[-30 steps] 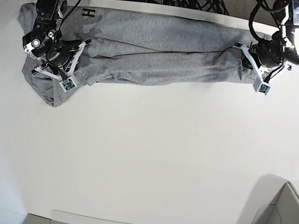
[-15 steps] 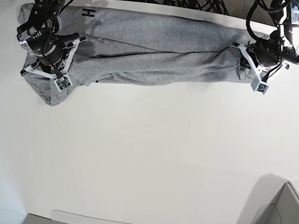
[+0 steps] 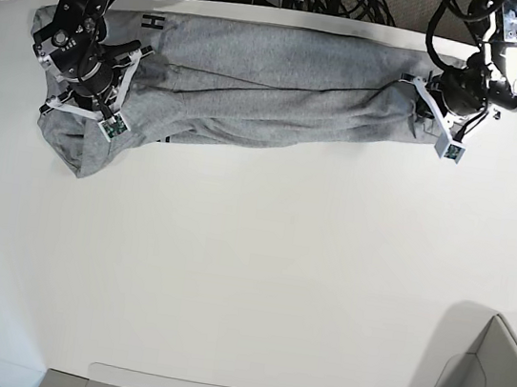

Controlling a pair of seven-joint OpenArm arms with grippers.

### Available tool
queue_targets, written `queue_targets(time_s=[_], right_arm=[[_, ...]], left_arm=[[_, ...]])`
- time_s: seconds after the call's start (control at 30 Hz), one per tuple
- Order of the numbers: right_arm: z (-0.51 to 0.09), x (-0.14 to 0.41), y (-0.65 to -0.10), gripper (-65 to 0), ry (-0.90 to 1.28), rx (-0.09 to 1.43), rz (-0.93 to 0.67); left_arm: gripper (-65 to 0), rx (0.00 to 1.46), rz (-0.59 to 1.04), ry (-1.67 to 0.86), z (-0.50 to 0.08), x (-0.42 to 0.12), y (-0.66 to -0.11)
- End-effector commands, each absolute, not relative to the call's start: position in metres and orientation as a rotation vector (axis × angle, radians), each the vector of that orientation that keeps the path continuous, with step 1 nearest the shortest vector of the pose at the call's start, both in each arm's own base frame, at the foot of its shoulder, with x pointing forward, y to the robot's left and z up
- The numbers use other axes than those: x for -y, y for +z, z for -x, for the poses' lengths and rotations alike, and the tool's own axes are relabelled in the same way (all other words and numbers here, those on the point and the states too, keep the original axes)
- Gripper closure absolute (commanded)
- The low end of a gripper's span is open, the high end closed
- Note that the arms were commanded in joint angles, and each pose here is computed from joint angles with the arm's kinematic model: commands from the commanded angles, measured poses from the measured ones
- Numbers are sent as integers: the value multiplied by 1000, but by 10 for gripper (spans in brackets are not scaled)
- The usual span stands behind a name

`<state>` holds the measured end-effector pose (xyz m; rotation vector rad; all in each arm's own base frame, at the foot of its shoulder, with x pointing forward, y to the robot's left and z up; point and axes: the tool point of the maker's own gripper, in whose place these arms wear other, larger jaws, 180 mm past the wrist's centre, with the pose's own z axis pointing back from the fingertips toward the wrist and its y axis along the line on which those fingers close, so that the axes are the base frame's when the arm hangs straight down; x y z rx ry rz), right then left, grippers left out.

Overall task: Fold the T-shirt properly
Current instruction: 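Drag the folded shirt strip further toward the collar with both grippers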

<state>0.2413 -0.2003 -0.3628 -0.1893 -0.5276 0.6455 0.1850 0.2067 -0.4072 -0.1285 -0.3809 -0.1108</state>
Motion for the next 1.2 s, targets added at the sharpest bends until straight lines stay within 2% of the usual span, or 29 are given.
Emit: queue_targets(time_s=[0.0,0.3,0.6,1.17], right_arm=[[-242,203,-356,-18,663,543,207],[-229,202,-353,0,673,539,216],[-223,238,-338,0,601,540,298],[-191,229,-362,0,616,452,242]], left_arm=[[0,404,124,-120,-190,-208,-401],[0,402,123,-120,-190,-208,-401],[0,437,113,-138,-192,-206,-388],[0,374,106,-147,-160,-207,-396]])
